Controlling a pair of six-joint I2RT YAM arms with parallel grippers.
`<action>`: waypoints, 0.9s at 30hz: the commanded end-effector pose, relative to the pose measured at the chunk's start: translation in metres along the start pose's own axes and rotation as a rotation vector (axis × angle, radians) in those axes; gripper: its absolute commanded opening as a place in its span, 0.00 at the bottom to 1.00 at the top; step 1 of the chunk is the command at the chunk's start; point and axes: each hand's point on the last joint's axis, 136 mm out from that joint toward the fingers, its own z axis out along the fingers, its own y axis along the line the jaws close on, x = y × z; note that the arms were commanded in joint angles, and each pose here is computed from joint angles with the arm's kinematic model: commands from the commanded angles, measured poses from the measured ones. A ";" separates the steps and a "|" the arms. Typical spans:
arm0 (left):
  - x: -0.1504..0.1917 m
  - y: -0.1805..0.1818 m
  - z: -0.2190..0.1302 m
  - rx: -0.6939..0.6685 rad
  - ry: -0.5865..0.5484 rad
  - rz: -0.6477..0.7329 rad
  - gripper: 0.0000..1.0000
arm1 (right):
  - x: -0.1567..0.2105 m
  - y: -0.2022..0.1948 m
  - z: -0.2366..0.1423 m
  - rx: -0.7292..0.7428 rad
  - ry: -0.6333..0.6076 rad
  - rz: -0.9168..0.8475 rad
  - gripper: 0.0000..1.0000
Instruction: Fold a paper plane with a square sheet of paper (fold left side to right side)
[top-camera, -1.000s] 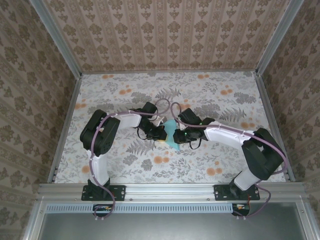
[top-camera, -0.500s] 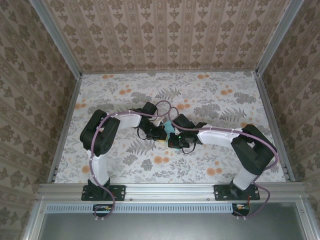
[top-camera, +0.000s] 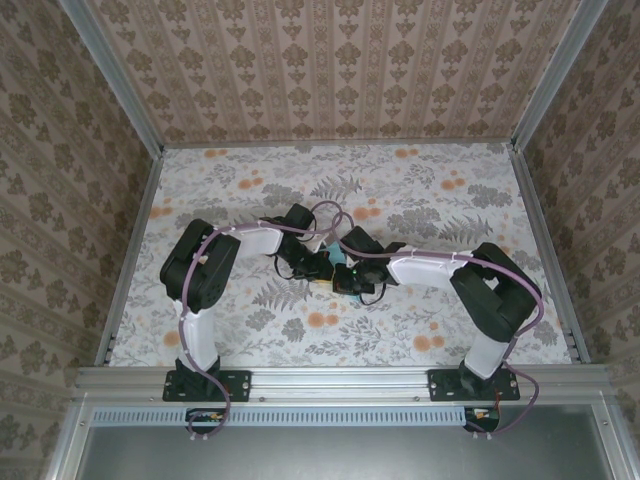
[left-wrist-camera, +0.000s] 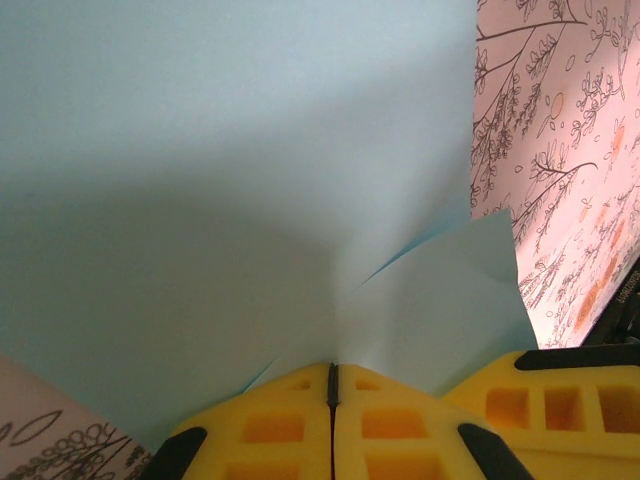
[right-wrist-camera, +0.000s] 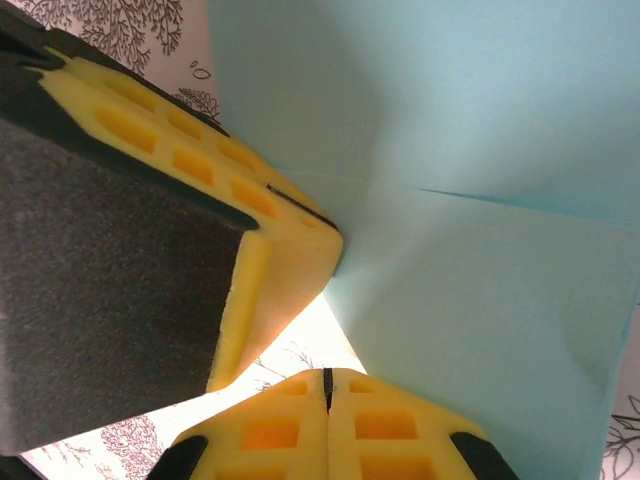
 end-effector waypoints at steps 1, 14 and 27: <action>0.033 0.049 0.016 -0.185 0.104 -0.071 0.07 | -0.004 -0.006 0.002 0.041 -0.002 0.038 0.00; 0.034 0.051 0.016 -0.193 0.109 -0.071 0.07 | 0.011 -0.032 0.004 0.147 0.052 0.099 0.00; 0.035 0.055 0.015 -0.214 0.116 -0.069 0.06 | 0.018 -0.042 -0.006 0.208 0.074 0.094 0.00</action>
